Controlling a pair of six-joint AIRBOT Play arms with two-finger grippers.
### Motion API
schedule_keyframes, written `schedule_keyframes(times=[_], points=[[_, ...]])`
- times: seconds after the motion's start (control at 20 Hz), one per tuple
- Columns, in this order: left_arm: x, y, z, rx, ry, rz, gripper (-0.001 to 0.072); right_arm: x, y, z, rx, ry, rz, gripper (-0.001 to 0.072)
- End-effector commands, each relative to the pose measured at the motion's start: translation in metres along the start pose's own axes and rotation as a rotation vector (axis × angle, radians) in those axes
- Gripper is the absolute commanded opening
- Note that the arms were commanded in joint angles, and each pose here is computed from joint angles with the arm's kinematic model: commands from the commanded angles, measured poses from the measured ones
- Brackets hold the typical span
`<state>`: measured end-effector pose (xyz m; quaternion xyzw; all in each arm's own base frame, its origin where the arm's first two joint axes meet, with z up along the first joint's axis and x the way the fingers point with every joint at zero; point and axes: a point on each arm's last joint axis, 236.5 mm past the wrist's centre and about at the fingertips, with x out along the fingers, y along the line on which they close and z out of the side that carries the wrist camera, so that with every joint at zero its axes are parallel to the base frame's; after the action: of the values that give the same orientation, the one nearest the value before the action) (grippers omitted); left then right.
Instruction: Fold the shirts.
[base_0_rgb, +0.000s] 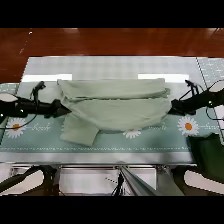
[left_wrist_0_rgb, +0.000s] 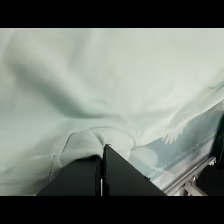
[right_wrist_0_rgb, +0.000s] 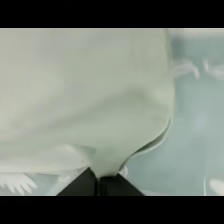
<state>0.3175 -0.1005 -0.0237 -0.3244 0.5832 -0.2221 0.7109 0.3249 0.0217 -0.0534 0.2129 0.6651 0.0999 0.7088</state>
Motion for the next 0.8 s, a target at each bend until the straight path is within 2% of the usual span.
schedule_keyframes(times=[0.0,0.15,0.35,0.75], points=[[-0.037,-0.038,0.059,0.136,-0.139,0.000,0.0026,-0.050,0.050,0.069,-0.064,-0.257,0.094,0.0027],[-0.051,-0.043,0.105,0.155,-0.281,0.020,0.0026,-0.062,0.061,0.123,-0.090,-0.417,0.076,0.0027],[-0.042,-0.031,0.153,0.105,-0.338,-0.001,0.0026,-0.056,0.045,0.175,-0.021,-0.534,0.053,0.0027],[0.027,0.016,0.191,-0.033,-0.201,-0.057,0.0027,0.008,0.014,0.194,0.092,-0.484,0.067,0.0028]])
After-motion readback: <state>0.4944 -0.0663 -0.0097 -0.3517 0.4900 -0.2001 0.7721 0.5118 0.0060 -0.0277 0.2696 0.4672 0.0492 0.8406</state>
